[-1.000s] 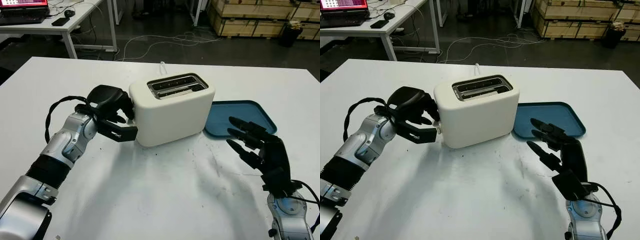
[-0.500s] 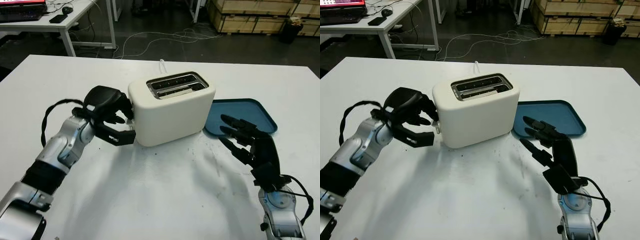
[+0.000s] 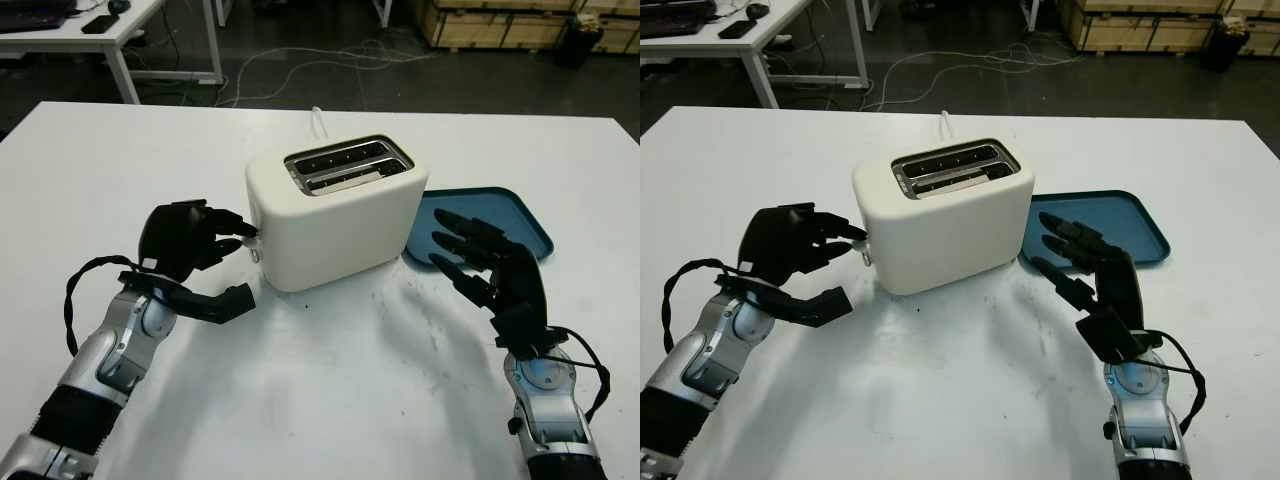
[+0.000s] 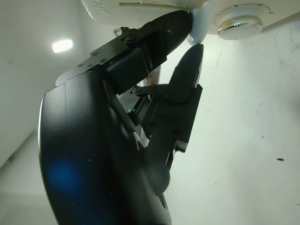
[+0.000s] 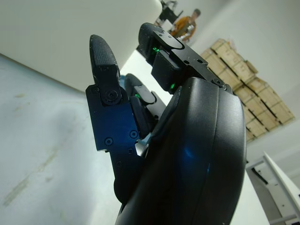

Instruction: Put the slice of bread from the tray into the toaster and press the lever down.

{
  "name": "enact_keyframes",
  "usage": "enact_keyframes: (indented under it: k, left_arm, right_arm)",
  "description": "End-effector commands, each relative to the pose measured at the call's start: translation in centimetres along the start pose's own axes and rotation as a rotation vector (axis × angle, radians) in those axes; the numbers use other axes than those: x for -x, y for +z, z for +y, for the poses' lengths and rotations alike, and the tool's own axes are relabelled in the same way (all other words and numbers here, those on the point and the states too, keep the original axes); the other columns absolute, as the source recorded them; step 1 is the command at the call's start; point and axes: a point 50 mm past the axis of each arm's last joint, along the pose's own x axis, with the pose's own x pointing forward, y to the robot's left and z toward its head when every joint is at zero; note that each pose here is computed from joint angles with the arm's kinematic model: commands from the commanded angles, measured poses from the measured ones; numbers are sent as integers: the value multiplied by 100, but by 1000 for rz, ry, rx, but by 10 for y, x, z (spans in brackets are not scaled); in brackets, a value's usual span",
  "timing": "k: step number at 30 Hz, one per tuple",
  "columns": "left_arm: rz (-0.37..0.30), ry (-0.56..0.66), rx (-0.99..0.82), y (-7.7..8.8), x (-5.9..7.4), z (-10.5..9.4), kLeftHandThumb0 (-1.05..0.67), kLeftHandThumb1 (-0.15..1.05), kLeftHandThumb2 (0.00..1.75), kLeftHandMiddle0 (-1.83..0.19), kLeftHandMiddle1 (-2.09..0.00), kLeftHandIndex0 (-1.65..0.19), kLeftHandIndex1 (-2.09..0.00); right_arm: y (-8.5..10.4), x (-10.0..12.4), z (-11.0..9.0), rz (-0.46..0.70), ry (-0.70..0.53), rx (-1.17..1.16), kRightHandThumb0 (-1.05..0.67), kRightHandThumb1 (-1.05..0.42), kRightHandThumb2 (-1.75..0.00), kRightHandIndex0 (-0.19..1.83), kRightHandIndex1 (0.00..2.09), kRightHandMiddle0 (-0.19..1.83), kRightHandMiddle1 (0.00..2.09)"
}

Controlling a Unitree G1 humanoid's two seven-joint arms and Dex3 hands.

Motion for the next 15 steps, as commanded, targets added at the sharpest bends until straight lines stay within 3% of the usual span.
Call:
enact_keyframes:
  k: [1, 6, 11, 15]
  left_arm:
    - [-62, -2, 24, 11, 1, 3, -43, 85, 0, -78, -129, -119, 0]
    - [-53, 25, 21, 9, 1, 19, -40, 82, 0, -81, -120, -120, -1]
    - [-54, 120, 289, 16, 1, 32, -37, 81, 0, -81, -130, -118, 0]
    - [-57, 185, 327, 22, 3, 41, -41, 84, 1, -71, -124, -109, 0]
  right_arm:
    - [3, -5, 0, -19, 0, -5, -43, -92, -4, 80, 0, 72, 0]
    - [3, -13, -6, -40, -3, 14, -44, -92, -4, 83, 1, 73, 1]
    - [8, -24, -21, -35, -15, 54, -38, -92, -2, 79, 0, 70, 0]
    - [14, -36, -30, -38, -15, 25, -34, -91, -1, 73, 0, 66, 0]
